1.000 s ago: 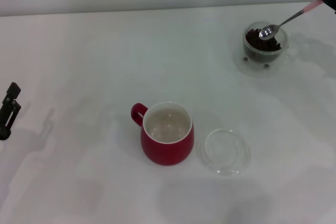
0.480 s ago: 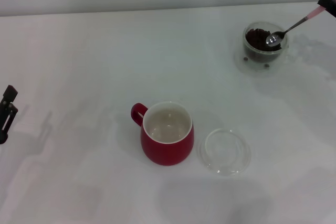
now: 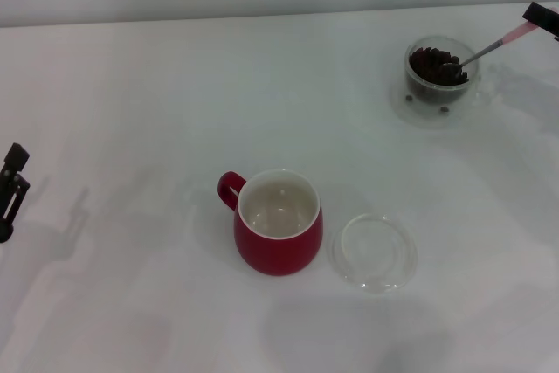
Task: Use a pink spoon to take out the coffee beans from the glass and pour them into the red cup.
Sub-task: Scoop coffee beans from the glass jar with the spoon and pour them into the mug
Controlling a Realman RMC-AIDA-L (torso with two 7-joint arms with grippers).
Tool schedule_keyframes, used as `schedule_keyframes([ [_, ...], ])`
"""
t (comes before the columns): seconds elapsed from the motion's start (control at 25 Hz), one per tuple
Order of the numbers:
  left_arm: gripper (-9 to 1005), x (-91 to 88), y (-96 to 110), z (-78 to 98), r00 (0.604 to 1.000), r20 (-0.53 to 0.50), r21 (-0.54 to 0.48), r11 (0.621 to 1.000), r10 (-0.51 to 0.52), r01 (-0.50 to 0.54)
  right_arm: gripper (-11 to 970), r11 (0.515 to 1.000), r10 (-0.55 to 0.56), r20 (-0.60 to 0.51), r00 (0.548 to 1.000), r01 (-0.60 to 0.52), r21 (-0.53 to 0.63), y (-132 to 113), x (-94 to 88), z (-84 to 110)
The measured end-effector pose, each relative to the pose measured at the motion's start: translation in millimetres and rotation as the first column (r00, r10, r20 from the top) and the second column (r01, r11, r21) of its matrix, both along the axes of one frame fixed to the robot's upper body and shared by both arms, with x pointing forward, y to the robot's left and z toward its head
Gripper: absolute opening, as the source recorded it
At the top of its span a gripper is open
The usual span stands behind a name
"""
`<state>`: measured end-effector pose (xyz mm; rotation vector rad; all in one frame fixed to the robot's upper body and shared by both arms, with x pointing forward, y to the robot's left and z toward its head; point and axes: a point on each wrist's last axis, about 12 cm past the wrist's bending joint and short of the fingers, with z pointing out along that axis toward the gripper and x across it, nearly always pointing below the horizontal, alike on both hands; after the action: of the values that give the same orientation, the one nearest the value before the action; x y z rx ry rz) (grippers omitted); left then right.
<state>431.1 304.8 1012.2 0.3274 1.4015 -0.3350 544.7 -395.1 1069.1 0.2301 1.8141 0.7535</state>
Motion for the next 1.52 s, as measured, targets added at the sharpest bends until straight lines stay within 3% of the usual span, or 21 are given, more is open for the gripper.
schedule_keyframes([
  [0.56,561,-3.7,0,-1.1,1.000,-0.004,0.000,1.000,-0.004,0.004,151,0.951,-0.122,-0.228,0.966,0.180,0.252,-5,-1.9,-16.5],
  [1.52,561,-3.2,-1,-0.8,1.000,-0.002,-0.006,1.000,-0.006,0.006,151,0.941,-0.140,-0.205,0.969,0.194,0.278,-19,-0.4,-0.5],
])
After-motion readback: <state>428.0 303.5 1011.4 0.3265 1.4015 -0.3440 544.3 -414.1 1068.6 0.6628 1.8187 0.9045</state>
